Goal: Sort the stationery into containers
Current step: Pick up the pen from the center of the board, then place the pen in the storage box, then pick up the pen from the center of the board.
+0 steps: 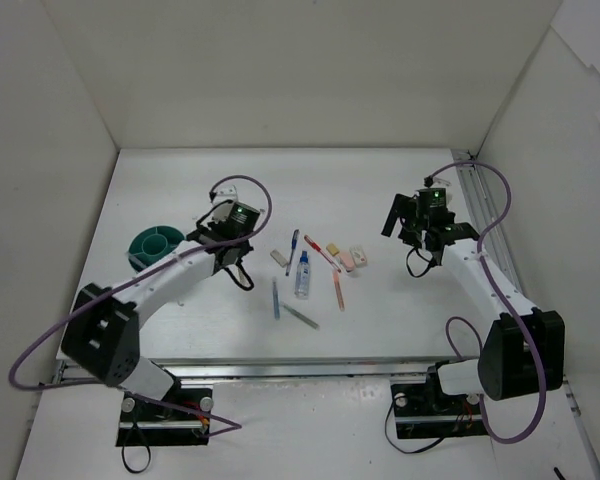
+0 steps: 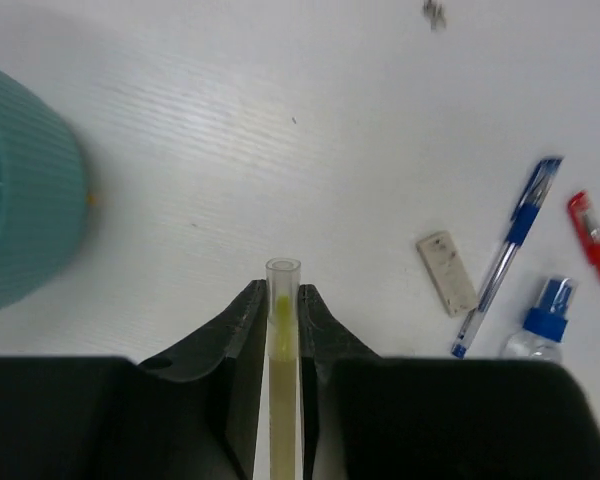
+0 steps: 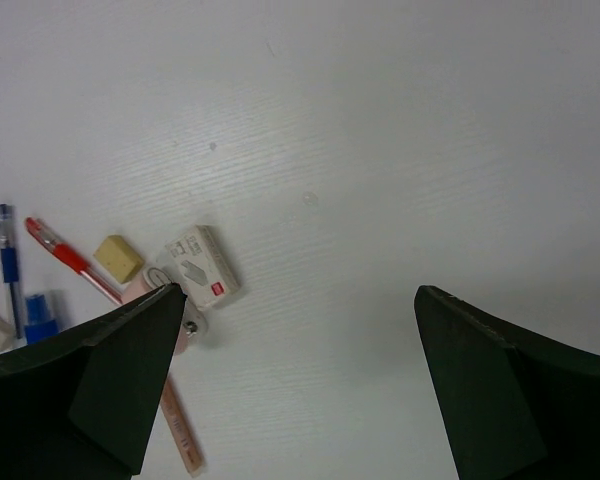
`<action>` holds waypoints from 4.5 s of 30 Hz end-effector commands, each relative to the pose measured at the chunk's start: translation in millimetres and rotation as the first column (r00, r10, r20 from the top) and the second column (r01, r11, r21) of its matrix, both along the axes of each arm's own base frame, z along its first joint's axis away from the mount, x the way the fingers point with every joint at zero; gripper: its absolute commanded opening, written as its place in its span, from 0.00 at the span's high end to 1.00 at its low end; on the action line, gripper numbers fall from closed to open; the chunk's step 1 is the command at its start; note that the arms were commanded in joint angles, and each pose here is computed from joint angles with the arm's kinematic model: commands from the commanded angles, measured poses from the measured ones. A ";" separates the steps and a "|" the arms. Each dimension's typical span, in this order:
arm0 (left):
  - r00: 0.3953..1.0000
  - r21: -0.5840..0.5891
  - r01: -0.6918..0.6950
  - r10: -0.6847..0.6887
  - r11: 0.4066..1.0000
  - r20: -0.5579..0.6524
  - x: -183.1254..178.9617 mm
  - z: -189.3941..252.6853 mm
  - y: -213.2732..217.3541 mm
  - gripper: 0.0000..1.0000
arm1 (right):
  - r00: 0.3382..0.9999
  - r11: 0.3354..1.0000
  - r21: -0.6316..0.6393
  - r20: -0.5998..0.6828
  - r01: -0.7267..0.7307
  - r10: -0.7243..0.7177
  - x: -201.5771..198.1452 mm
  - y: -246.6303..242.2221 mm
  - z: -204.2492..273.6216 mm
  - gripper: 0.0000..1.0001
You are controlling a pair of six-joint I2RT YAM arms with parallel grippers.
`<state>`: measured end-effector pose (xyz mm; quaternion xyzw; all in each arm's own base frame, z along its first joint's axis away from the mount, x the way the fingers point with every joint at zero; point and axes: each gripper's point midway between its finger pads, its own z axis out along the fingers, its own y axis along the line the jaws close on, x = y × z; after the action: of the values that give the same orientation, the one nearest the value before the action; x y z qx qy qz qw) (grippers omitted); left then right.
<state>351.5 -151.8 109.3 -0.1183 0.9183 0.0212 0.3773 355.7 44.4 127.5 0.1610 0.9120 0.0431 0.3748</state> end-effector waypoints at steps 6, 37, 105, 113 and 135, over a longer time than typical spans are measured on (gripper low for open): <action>0.826 -0.046 -0.282 0.267 0.958 0.497 -15.1 144.8 118.1 1.00 | 0.863 0.970 0.107 0.486 -0.217 0.139 38.1 44.0 102.3 0.02; 0.450 -0.095 -0.788 0.674 0.609 0.586 -17.8 101.3 276.5 1.00 | 0.845 0.985 0.000 0.513 -0.173 0.148 39.6 28.1 107.1 0.02; 0.941 -0.177 0.284 -0.309 0.943 -0.136 -35.7 -62.1 -90.2 0.52 | 0.981 0.985 0.137 0.176 -0.103 0.078 8.5 32.3 22.2 0.02; 0.942 -0.113 0.246 -0.265 0.963 -0.205 -54.1 -77.1 -85.8 0.80 | 0.981 0.988 0.124 0.183 -0.087 0.063 7.2 28.9 23.5 0.02; 0.822 -0.070 -0.383 0.375 0.921 0.429 -35.1 111.2 128.4 1.00 | 0.948 0.988 0.087 0.305 -0.124 0.092 7.2 25.8 48.5 0.02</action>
<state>324.8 -73.4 206.1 -0.2270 0.8177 0.0162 0.5287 351.1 71.1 151.7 0.1292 0.8738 0.1318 0.4500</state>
